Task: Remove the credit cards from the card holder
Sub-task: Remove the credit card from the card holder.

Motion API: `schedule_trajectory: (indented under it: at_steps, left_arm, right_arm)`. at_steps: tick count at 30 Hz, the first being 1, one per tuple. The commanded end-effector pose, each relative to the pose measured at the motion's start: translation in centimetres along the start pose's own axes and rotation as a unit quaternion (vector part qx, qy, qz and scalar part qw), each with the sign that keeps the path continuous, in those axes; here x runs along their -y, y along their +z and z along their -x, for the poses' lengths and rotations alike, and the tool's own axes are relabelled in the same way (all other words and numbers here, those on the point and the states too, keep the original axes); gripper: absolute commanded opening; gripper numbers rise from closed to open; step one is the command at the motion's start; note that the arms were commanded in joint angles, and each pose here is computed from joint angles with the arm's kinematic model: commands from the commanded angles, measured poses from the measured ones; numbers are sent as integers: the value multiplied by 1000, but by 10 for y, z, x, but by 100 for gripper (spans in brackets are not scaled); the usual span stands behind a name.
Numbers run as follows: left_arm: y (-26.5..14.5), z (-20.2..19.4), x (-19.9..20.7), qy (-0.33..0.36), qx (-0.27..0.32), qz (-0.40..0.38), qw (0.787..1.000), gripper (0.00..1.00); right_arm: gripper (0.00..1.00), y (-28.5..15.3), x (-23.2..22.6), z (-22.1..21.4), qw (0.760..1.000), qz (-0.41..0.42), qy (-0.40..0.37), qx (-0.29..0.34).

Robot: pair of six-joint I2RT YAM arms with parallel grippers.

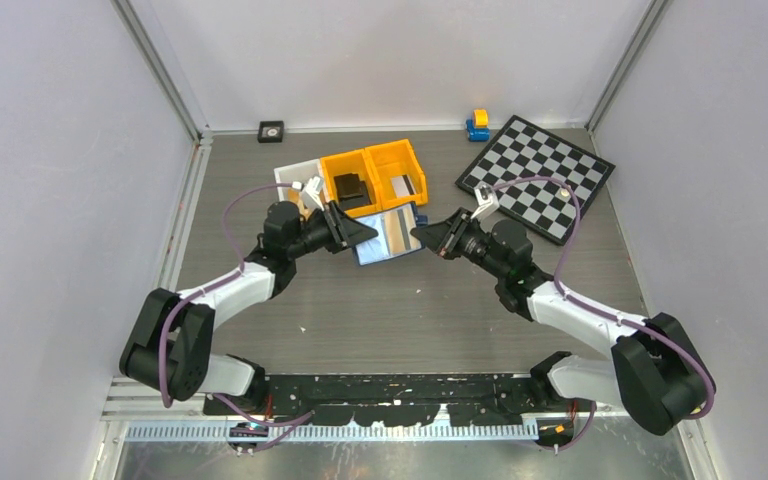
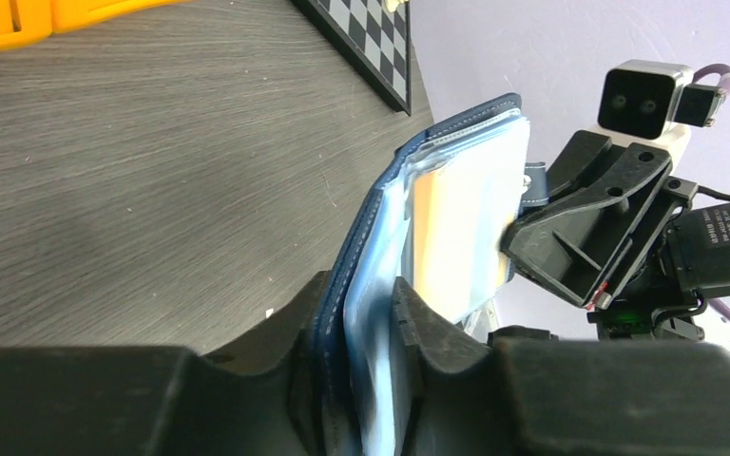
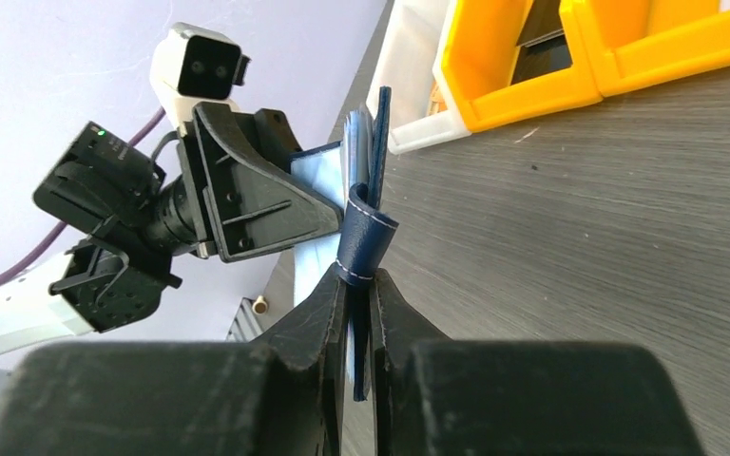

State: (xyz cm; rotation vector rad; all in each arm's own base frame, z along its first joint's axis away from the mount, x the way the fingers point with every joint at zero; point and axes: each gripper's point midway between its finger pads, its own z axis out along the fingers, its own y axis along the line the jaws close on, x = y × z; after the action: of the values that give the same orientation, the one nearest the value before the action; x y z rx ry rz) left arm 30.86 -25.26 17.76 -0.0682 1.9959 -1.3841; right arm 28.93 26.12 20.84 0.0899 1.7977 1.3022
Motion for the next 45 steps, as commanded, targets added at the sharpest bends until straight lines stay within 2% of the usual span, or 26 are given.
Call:
schedule_trajectory:
  at_steps: [1, 7, 14, 15, 17, 18, 23, 26, 27, 36, 42, 45]
  left_arm:
    - [4, 9, 0, 15, 8, 1, 1000, 22]
    - [11, 3, -1, 12, -7, -7, 1000, 0]
    - [22, -7, -4, 6, -29, -8, 1000, 0]
    - [23, -7, -3, 5, -30, -8, 1000, 0]
    - [22, -7, -2, 6, -28, -9, 1000, 0]
    - [22, -6, -2, 7, -26, -9, 1000, 0]
    - [18, -4, -1, 13, -16, -3, 1000, 0]
    - [17, -3, -1, 14, -14, 0, 1000, 0]
    - [17, -3, -1, 14, -14, -1, 1000, 0]
    - [15, -2, 1, 12, -9, -2, 1000, 0]
    - [13, 0, 3, 9, -4, -6, 1000, 0]
    - [12, 1, 1, 6, -2, -2, 1000, 0]
  right_arm:
    - [0, 2, -2, 22, 999, -16, -35, 38]
    - [0, 10, -11, 12, 999, 5, -40, 11]
    - [1, 16, -38, -17, 992, 10, -119, -29]
    - [3, 16, -40, -20, 991, 5, -130, -32]
    - [15, 17, -39, -23, 989, -9, -145, -34]
    - [17, 17, -36, -22, 988, -21, -148, -29]
    - [16, 16, -23, -18, 987, -59, -148, -20]
    - [30, 19, -28, -23, 988, -44, -145, -31]
    - [32, 20, -27, -23, 988, -45, -143, -31]
    - [38, 15, -3, -9, 984, -118, -135, 4]
    - [38, 15, -15, -12, 989, -79, -128, 3]
    - [45, 14, -26, -13, 991, -49, -124, 2]
